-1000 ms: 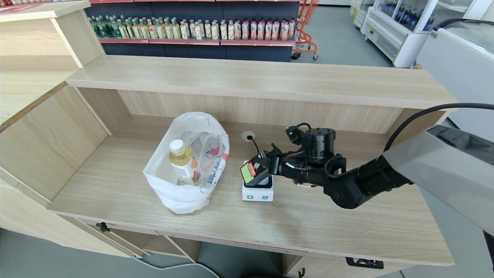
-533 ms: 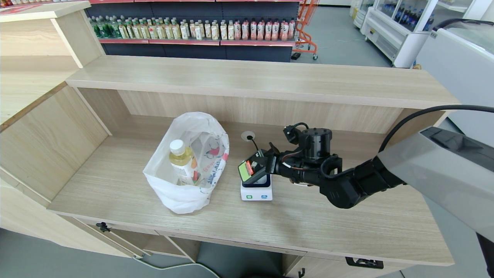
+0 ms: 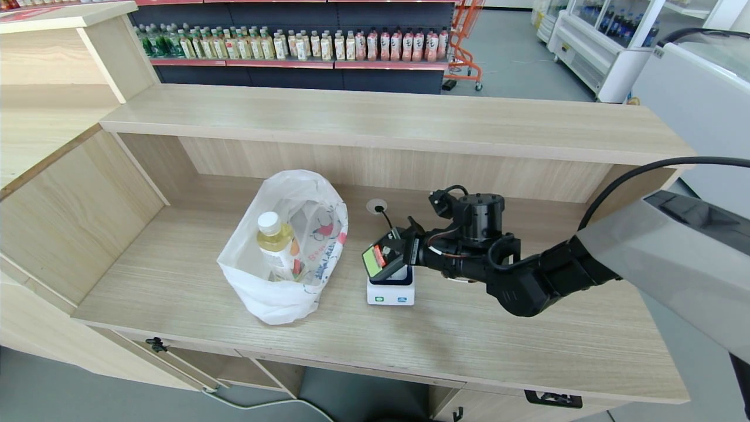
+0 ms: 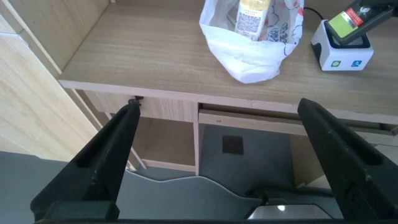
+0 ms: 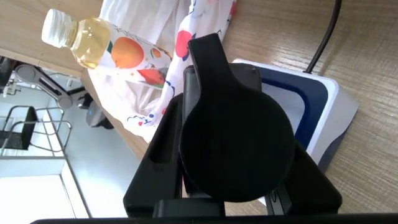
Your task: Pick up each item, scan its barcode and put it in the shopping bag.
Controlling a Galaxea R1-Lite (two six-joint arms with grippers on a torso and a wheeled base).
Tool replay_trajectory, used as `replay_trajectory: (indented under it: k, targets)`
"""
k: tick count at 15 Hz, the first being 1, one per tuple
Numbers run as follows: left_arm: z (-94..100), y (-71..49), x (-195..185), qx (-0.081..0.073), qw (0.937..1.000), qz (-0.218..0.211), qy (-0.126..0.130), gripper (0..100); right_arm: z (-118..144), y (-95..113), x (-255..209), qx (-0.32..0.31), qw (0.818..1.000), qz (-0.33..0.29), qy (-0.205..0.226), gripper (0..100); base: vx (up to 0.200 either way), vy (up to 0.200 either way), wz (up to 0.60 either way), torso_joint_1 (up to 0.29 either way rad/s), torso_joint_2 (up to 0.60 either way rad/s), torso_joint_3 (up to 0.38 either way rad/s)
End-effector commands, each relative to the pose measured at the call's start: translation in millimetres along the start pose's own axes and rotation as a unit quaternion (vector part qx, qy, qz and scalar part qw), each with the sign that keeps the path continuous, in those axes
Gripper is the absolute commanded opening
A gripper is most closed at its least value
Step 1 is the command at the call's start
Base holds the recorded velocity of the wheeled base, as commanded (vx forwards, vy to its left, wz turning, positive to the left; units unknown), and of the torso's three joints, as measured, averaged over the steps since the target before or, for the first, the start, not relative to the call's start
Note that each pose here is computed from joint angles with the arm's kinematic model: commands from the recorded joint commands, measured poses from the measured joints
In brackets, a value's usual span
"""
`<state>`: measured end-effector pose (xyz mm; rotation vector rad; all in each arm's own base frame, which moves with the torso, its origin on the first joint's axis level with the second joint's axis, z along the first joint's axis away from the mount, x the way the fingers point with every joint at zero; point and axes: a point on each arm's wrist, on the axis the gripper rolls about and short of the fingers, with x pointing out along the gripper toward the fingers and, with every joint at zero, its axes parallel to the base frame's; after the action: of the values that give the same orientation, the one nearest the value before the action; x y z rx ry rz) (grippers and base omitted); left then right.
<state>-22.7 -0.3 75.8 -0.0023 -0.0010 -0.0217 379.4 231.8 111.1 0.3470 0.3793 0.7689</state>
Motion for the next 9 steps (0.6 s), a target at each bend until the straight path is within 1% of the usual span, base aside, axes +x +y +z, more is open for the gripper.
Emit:
replay_trajectory:
  k: [1, 3, 4, 5, 6, 8, 9]
  targets:
    - [0.0, 0.0, 0.0, 0.000, 1.0000, 0.000, 0.000, 100, 25.4, 12.9, -13.7, -0.052, 0.998, 0.011, -0.035, 0, 0.000, 0.000, 0.00, 0.000, 0.00, 0.000]
    - [0.0, 0.0, 0.0, -0.001, 1.0000, 0.000, 0.000, 100, 50.1, 27.3, -34.7, -0.117, 0.991, 0.016, -0.066, 0, 0.000, 0.000, 0.00, 0.000, 0.00, 0.000]
    - [0.0, 0.0, 0.0, 0.000, 1.0000, 0.000, 0.000, 100, 58.7, 33.2, -43.3, -0.141, 0.987, 0.017, -0.074, 0, 0.000, 0.000, 0.00, 0.000, 0.00, 0.000]
    - [0.0, 0.0, 0.0, 0.000, 1.0000, 0.000, 0.000, 100, 61.8, 37.6, -52.5, -0.163, 0.984, 0.013, -0.071, 0, 0.000, 0.000, 0.00, 0.000, 0.00, 0.000]
    - [0.0, 0.0, 0.0, -0.001, 1.0000, 0.000, 0.000, 100, 61.0, 39.3, -64.6, -0.193, 0.980, 0.005, -0.058, 0, 0.000, 0.000, 0.00, 0.000, 0.00, 0.000]
    - [0.0, 0.0, 0.0, -0.001, 1.0000, 0.000, 0.000, 100, 58.6, 33.0, -80.0, -0.236, 0.970, -0.012, -0.049, 0, 0.000, 0.000, 0.00, 0.000, 0.00, 0.000]
    - [0.0, 0.0, 0.0, 0.000, 1.0000, 0.000, 0.000, 100, 59.5, 32.3, -86.1, -0.250, 0.967, -0.016, -0.050, 0, 0.000, 0.200, 0.00, 0.002, 0.00, -0.002]
